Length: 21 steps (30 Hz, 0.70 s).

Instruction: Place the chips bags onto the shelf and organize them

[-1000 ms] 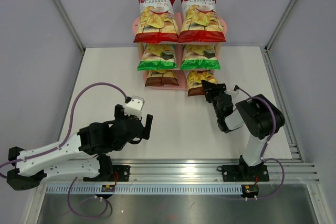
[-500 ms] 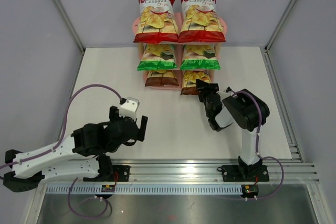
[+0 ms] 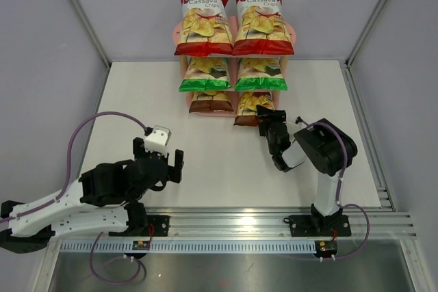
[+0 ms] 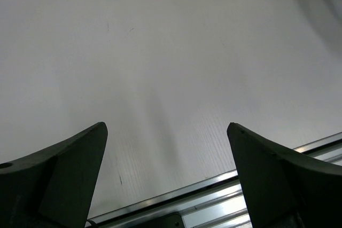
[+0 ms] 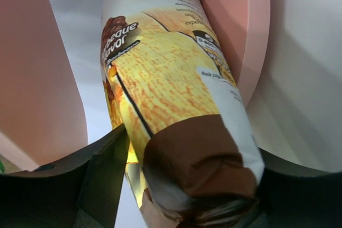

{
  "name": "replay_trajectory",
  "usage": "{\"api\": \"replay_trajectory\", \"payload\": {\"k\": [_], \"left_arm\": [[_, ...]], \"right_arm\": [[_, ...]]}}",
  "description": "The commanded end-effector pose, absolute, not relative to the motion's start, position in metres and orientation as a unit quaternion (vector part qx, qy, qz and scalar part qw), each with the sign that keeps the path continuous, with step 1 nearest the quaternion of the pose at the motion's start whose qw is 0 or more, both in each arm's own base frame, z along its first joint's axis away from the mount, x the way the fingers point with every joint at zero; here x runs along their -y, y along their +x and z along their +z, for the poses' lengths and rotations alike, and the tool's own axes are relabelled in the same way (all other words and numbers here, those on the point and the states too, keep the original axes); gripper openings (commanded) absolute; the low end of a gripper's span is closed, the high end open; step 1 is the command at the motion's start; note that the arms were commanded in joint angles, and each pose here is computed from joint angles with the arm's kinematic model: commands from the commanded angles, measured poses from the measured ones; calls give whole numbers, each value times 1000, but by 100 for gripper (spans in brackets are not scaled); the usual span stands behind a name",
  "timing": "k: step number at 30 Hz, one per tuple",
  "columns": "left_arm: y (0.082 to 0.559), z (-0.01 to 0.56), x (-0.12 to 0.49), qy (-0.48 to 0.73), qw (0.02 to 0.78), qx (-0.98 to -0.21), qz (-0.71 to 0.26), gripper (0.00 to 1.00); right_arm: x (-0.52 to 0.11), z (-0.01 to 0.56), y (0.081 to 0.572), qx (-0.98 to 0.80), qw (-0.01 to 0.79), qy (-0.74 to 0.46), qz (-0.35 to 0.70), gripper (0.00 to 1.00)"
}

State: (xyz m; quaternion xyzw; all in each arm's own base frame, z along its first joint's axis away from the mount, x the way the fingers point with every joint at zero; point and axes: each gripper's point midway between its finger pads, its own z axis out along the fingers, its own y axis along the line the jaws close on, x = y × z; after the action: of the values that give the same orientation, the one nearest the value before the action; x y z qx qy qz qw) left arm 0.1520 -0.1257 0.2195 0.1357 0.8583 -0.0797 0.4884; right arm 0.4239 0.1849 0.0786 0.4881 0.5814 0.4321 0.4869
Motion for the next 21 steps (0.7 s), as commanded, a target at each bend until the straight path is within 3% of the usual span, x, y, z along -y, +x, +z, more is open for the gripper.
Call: {"api": "replay_trajectory", "payload": {"k": [1, 7, 11, 15, 21], "left_arm": [[156, 228, 128, 131, 503, -850, -85, 99], [154, 230, 129, 133, 505, -847, -99, 99], [153, 232, 127, 129, 508, -845, -107, 99], [153, 233, 126, 128, 509, -844, -109, 99], [153, 232, 128, 130, 508, -845, -110, 99]], "right_arm": [[-184, 80, 416, -590, 459, 517, 417, 72], [-184, 84, 408, -608, 447, 513, 408, 79], [-186, 83, 401, -617, 424, 523, 406, 75], [-183, 86, 392, -606, 410, 536, 421, 64], [-192, 93, 388, -616, 386, 534, 431, 66]]}}
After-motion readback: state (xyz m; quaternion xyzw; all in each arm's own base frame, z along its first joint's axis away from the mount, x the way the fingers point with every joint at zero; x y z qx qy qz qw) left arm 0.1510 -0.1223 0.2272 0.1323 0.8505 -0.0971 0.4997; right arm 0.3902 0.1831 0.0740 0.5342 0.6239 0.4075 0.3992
